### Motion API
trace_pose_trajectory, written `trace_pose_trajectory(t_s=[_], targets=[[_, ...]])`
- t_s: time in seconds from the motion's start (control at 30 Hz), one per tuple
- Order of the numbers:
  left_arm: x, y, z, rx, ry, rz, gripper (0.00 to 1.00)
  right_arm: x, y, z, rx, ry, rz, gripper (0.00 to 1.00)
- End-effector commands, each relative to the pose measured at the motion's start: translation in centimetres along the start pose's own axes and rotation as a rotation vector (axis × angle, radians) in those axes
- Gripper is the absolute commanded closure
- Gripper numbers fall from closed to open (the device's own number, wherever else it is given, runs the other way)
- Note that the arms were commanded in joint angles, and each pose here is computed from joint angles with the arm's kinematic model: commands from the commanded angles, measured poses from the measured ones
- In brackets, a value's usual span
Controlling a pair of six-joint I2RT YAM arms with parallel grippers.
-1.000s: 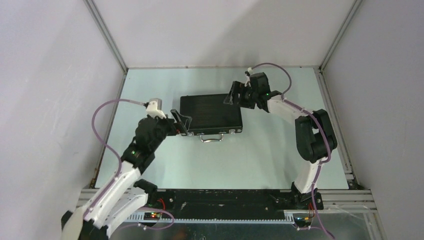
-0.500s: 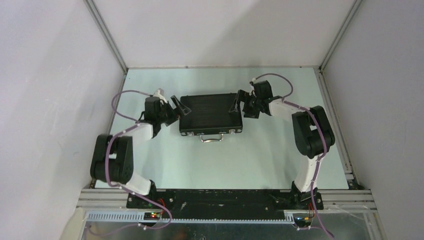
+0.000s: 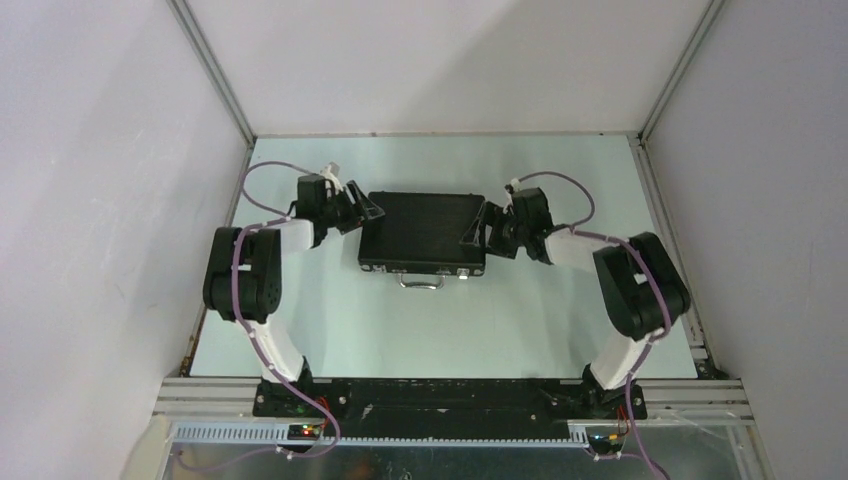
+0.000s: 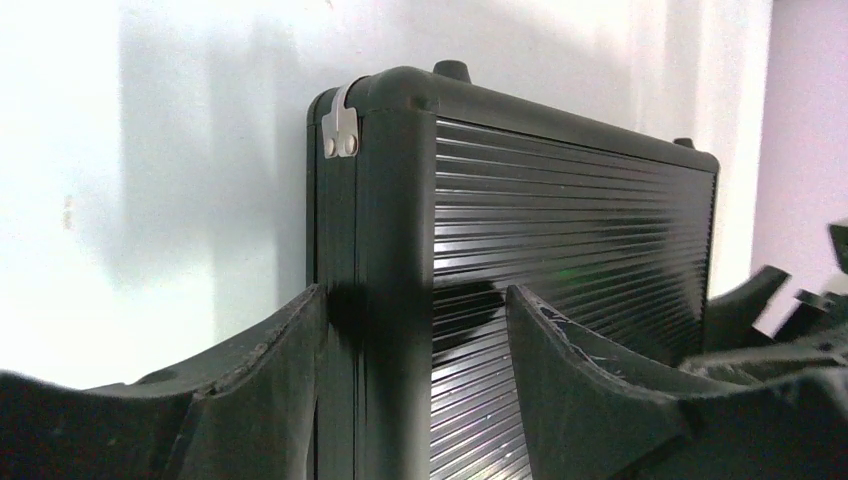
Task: Pack up texas hold em set
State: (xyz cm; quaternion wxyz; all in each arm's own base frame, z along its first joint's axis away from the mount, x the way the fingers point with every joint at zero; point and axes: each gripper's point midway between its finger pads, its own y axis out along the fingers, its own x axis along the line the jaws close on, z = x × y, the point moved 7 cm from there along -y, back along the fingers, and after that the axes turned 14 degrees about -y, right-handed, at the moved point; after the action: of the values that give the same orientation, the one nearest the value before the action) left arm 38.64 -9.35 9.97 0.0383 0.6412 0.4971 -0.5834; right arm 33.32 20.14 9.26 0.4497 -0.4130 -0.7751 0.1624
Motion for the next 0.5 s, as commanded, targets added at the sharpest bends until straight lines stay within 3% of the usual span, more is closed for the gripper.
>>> trace_pose_trajectory(t_s=[0.0,0.1,0.3,0.43,0.47], targets=[[-2.7,0.5,6.3,0.261,0.112,0.078,0.36,4.1,-2.6,3.6,0.038,-0.033,-0.099,0.21],[-3.1,0.4,8.1,0.295,0.152,0.087,0.36,4.5,-4.0,5.0,0.035,-0.037,-0.097,0.24],[-3.9,0.0,9.5,0.277,0.177,0.097,0.33,1.8,-5.9,4.8,0.005,-0.018,0.023,0.16],[-4.7,-1.4,8.1,0.157,0.224,0.042,0.28,1.5,-7.4,4.2,0.003,-0.059,0.061,0.10],[-4.4,-1.9,7.6,0.109,0.231,-0.010,0.24,1.1,-8.2,4.4,0.004,-0.080,0.151,0.06]])
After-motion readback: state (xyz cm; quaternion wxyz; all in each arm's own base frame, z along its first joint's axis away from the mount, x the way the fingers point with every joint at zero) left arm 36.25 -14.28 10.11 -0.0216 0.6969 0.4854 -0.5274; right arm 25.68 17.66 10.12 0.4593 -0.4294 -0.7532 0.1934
